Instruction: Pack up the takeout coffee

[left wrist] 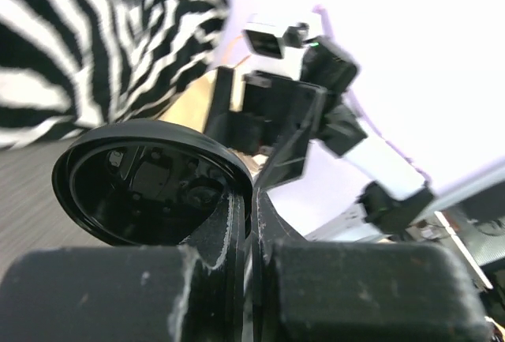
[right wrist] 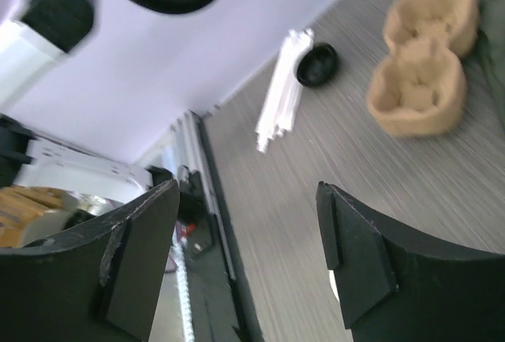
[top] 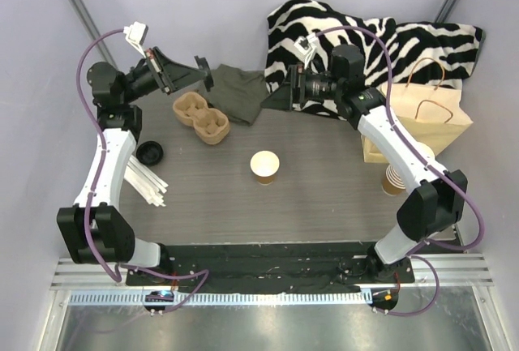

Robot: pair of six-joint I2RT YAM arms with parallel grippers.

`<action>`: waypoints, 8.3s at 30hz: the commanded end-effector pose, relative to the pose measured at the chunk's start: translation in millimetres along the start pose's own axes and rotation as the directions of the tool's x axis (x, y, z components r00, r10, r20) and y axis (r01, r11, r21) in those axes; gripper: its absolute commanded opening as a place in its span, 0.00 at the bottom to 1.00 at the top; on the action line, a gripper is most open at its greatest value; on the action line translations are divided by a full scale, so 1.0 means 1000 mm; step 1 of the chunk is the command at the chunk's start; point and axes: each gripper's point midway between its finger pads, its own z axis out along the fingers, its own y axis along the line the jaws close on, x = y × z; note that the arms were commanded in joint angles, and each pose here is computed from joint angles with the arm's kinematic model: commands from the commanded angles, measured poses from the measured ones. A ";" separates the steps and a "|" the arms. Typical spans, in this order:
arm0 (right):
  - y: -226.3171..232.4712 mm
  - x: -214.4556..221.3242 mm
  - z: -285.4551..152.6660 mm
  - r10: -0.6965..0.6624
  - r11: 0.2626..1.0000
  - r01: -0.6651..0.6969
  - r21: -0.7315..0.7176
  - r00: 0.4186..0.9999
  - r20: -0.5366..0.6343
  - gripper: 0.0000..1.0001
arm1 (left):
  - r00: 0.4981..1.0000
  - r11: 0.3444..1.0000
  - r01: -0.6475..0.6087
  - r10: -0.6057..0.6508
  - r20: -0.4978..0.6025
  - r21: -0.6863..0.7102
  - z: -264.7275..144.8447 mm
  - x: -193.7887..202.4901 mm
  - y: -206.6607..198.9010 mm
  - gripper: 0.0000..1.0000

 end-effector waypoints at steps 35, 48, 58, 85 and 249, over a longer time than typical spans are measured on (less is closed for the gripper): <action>0.100 -0.073 0.020 -0.205 0.919 0.251 -0.304 0.963 0.174 0.53 | 0.978 0.909 -0.102 0.165 -0.124 0.405 0.007 0.057 -0.124 0.00; 0.105 -0.073 0.024 -0.228 0.906 0.275 -0.322 0.957 0.176 0.50 | 0.979 0.907 -0.095 0.159 -0.126 0.409 0.008 0.057 -0.126 0.00; 0.105 -0.072 0.029 -0.231 0.906 0.276 -0.320 0.958 0.171 0.42 | 0.979 0.909 -0.087 0.154 -0.135 0.408 0.009 0.060 -0.123 0.00; 0.107 -0.072 0.028 -0.227 0.905 0.273 -0.327 0.958 0.174 0.24 | 0.977 0.910 -0.076 0.149 -0.152 0.407 0.009 0.065 -0.119 0.00; -0.090 0.134 0.033 -0.057 0.900 0.353 0.257 0.679 -0.732 0.50 | 0.961 0.907 -0.060 -0.060 -0.268 -0.418 -0.016 0.175 0.097 0.70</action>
